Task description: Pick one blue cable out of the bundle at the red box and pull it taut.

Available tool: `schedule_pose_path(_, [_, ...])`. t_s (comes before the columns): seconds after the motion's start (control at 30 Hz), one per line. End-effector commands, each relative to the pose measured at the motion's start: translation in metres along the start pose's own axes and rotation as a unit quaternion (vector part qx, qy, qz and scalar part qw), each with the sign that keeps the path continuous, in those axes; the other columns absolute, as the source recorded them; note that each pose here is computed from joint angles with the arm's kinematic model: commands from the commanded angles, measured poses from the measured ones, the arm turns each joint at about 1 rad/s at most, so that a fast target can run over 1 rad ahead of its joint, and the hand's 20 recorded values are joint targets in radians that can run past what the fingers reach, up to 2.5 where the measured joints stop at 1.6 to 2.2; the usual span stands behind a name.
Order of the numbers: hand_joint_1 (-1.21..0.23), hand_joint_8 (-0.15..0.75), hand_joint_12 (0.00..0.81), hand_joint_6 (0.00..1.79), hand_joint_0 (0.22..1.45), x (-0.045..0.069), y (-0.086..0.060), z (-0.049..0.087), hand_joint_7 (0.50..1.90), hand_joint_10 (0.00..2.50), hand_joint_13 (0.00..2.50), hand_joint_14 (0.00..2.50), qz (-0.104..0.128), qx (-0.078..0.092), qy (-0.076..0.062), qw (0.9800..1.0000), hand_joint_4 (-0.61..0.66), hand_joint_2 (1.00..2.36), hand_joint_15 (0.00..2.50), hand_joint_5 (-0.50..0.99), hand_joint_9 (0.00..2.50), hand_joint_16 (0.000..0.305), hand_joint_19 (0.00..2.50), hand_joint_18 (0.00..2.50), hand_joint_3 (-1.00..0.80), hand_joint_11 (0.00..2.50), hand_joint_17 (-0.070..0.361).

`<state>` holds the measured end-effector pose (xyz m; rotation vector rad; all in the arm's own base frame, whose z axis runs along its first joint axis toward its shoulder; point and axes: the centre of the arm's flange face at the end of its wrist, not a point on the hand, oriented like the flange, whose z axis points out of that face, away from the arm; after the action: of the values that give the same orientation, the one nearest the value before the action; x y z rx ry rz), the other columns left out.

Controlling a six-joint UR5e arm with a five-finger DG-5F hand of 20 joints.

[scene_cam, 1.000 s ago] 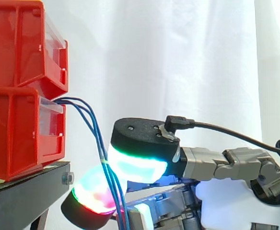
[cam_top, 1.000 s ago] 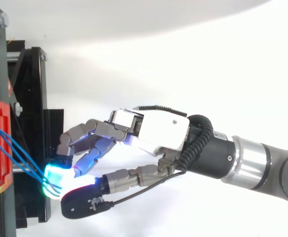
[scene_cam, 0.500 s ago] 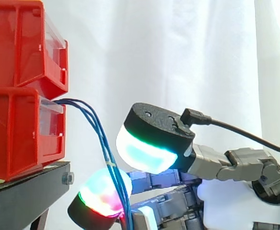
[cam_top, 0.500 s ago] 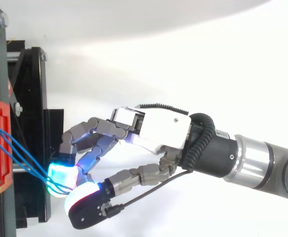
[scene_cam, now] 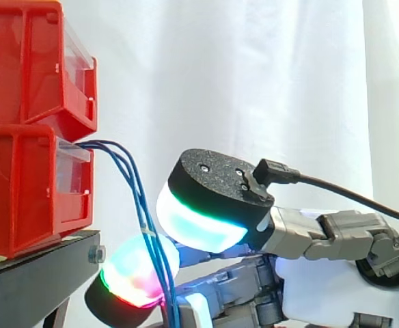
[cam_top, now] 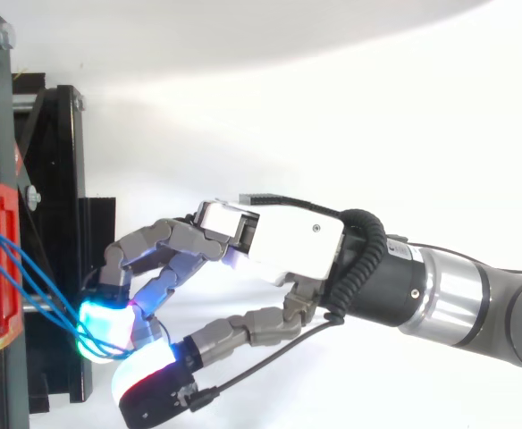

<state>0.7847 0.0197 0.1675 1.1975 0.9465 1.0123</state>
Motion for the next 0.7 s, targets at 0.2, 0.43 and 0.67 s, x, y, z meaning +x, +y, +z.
schedule_pose_path(0.2, [-0.78,0.333,0.374,0.67,0.52,0.006,-0.006,0.004,1.00,0.01,0.54,0.01,-0.002,-0.021,-0.002,0.9998,0.19,1.00,0.32,-0.13,1.03,0.056,0.34,0.46,-0.50,1.19,0.127])
schedule_pose_path(0.43, [-0.75,0.335,0.372,0.50,0.53,0.007,-0.024,0.005,1.23,0.02,0.54,0.01,0.001,-0.023,-0.002,0.9997,0.23,1.00,0.32,-0.09,1.01,0.056,0.35,0.45,-0.50,1.16,0.126])
schedule_pose_path(0.67, [-0.73,0.327,0.362,0.52,0.56,0.006,-0.029,0.007,1.26,0.02,0.54,0.01,0.015,-0.020,-0.002,0.9997,0.17,1.00,0.32,-0.08,1.02,0.054,0.36,0.45,-0.49,1.16,0.121])
